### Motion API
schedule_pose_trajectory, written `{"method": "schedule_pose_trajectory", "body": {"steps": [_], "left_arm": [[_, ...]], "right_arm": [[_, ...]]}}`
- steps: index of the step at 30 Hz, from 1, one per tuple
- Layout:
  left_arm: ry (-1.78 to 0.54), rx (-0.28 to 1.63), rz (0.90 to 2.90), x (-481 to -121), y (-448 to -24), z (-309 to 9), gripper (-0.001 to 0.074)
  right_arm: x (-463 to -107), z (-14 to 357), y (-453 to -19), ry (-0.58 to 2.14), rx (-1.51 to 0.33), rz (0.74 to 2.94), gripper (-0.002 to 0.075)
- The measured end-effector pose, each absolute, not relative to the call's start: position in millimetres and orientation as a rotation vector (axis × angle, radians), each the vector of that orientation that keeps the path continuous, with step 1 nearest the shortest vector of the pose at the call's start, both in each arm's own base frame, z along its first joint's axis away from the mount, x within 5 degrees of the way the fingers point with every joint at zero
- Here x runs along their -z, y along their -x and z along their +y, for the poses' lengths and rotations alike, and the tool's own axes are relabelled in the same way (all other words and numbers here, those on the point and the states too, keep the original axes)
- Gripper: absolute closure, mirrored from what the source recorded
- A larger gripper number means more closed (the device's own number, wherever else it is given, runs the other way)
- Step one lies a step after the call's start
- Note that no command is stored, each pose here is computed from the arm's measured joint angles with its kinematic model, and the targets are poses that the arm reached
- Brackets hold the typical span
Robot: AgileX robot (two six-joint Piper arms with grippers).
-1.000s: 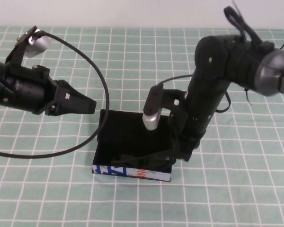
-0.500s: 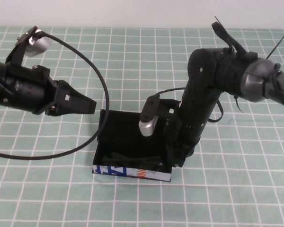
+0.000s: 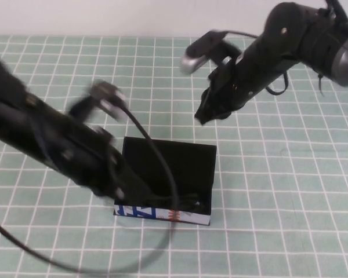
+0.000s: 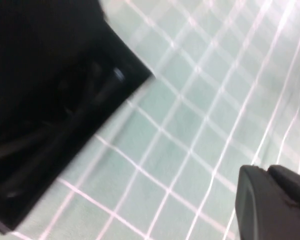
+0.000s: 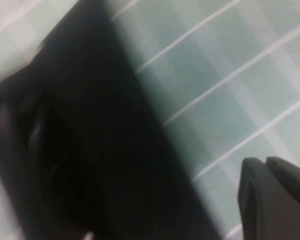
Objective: Return glasses to glasses case
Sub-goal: Close the glasses case
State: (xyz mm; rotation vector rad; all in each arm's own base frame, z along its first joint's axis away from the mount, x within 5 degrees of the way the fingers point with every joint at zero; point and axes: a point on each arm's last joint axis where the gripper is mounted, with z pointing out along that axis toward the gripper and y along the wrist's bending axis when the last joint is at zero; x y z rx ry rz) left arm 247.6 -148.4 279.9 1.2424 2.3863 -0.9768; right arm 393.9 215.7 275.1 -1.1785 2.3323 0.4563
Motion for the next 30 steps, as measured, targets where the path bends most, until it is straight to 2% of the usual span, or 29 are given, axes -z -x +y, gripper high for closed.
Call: {"method": "schedule_pose_trajectory", "body": {"steps": [6, 12, 22, 30], "left_arm": [[-1.379, 0.772, 2.429, -255, -226, -177, 0.0738], [-1.228, 0.631, 2.495, -205, -216, -166, 0.0738], [-1.066, 0.587, 2.456, -184, -230, -168, 0.0739], [-1.011, 0.569, 2.495, -166, -238, -171, 0.0738]], "right_arm": [[-251, 209, -415, 0.984, -0.554, 2.401, 0.0737], [-231, 216, -420, 0.956, -0.635, 2.42, 0.0737], [-206, 228, -425, 1.004, -0.775, 2.365, 0.0737], [-205, 231, -419, 1.124, -0.832, 2.326, 0.0737]]}}
